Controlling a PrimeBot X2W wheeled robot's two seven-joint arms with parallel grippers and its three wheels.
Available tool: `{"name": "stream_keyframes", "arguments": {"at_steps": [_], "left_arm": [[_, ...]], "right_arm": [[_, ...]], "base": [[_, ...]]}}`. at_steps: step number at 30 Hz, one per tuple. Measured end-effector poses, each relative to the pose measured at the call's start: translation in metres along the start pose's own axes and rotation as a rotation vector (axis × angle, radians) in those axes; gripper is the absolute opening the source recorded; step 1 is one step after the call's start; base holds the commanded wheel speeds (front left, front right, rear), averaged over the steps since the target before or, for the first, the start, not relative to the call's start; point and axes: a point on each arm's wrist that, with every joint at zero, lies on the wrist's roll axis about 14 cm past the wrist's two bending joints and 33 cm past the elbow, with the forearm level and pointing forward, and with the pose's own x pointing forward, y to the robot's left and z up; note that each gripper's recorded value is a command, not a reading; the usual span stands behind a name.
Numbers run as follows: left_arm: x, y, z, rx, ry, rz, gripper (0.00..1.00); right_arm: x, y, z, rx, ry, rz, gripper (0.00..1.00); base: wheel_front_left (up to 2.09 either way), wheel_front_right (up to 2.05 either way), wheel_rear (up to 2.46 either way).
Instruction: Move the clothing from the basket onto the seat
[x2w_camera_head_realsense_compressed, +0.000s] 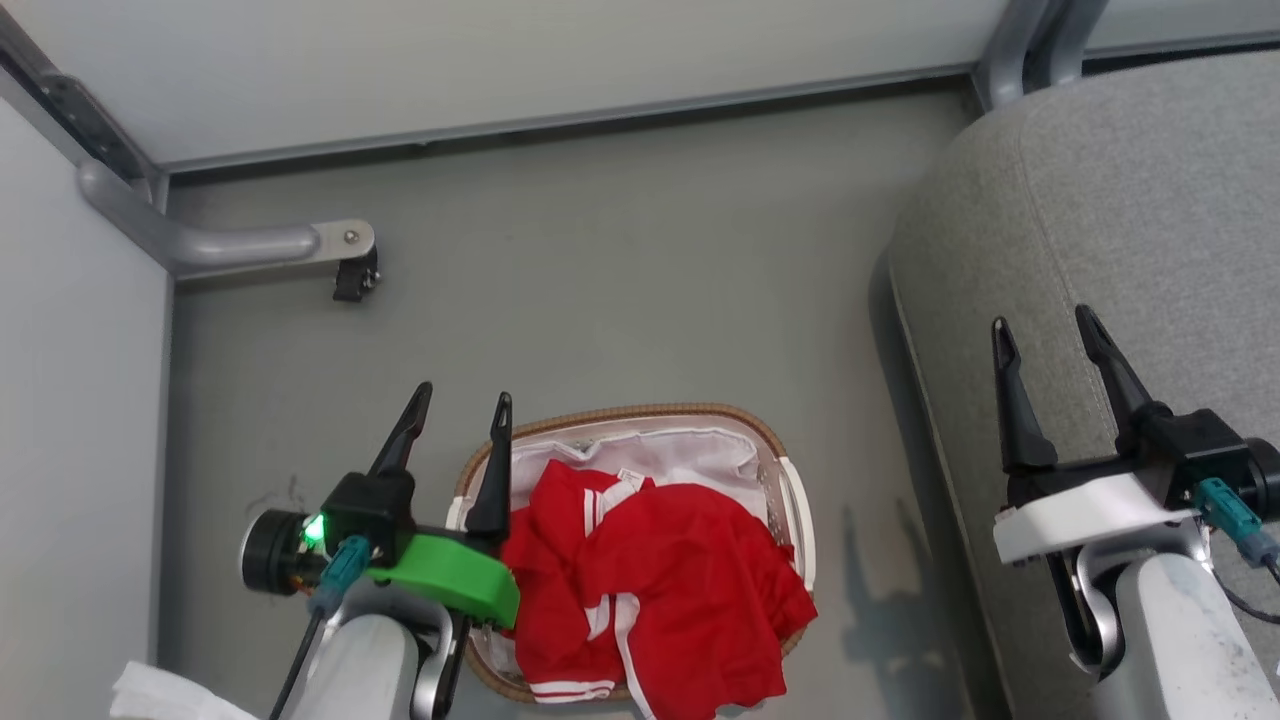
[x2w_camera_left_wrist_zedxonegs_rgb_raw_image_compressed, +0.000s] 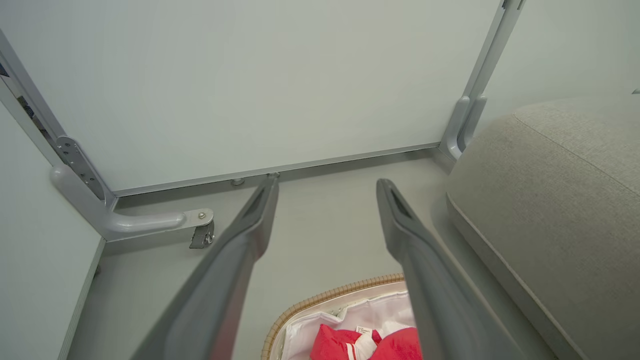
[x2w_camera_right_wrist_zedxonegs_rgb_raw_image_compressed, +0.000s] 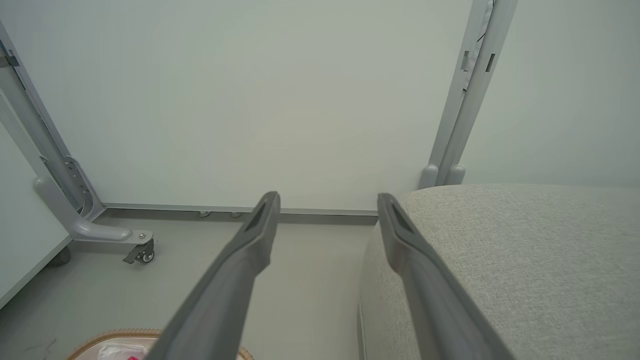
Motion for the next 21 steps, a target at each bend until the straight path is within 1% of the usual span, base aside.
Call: {"name": "stream_keyframes", "arguments": {"at_steps": [5, 10, 14, 18, 21], "left_arm": [[0.030, -0.020, -0.041, 0.036, 0.114, -0.112, 1.00], [0.044, -0.040, -0.100, 0.058, 0.270, -0.225, 1.00], [0.035, -0.053, -0.156, 0.086, 0.426, -0.316, 1.00], [0.019, -0.064, -0.203, 0.087, 0.566, -0.393, 1.00], [0.006, -0.065, -0.233, 0.088, 0.660, -0.433, 1.00]], "right_arm": [[0.021, -0.004, -0.020, 0.005, 0.030, -0.006, 1.00], [0.035, -0.010, -0.051, 0.013, 0.085, -0.017, 1.00], [0.041, -0.013, -0.076, 0.019, 0.132, -0.020, 1.00], [0.046, -0.016, -0.097, 0.027, 0.168, -0.024, 1.00], [0.046, -0.017, -0.112, 0.035, 0.198, -0.025, 1.00]], "base": [[0.00, 0.00, 0.00], [0.00, 0.00, 0.00], [0.00, 0.00, 0.00], [0.00, 0.00, 0.00], [0.00, 0.00, 0.00]]}}
